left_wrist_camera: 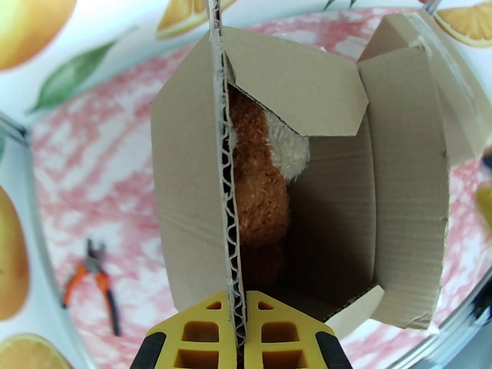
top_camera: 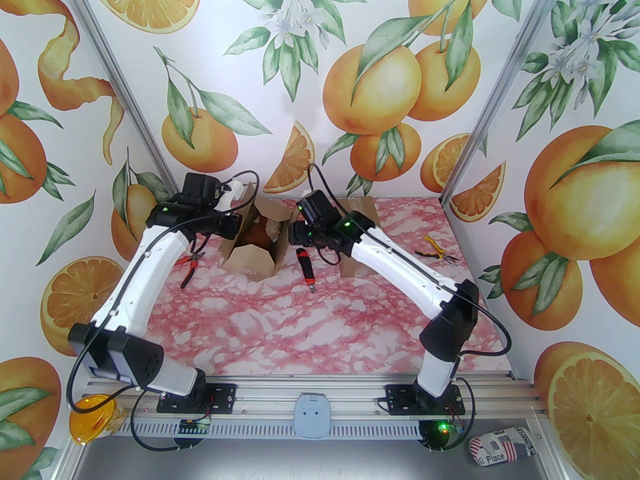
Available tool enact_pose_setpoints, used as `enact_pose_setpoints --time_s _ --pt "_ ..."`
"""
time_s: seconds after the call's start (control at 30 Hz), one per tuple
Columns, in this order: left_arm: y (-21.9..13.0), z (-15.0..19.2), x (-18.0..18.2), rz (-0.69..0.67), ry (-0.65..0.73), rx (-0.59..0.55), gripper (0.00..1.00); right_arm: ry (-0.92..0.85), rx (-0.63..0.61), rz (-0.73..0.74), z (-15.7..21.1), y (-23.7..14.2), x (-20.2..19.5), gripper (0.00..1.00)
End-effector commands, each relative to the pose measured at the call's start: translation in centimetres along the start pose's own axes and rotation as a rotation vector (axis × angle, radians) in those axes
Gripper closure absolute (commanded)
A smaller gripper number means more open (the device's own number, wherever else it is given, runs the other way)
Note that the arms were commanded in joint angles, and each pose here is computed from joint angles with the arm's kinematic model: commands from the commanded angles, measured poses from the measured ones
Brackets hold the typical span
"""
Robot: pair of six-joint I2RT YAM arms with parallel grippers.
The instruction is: Unpack the express box
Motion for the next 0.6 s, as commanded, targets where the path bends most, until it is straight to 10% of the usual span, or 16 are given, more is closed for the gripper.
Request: enact_pose_setpoints --time_s 0.0,0.3,0.57 --pt "-3.1 -1.9 -0.1 -0.051 0.142 -0.113 1.0 -0.194 -0.14 -0.048 -3.7 -3.2 1.3 0.4" --pt "-6.3 -2.5 -1.5 -0.096 0.263 -0.201 1.0 -0.63 -0.223 0.056 -3.9 -1.2 4.1 0.01" --pt "-7.1 -2.7 -3.0 -0.042 0.265 -0.227 1.0 -0.861 -0.255 0.145 -2.2 1.4 4.8 0.0"
Point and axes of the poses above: each hand's point on the last joint's axis, 136 mm out from that joint toward the fingers, its own y axis out along the fingers, its own x axis along the line the jaws close on, z = x × y, the point moved 2 cm from there along -y, back along the fingers, and after that the axes turned 2 degrees about y, right-handed, at the moved point
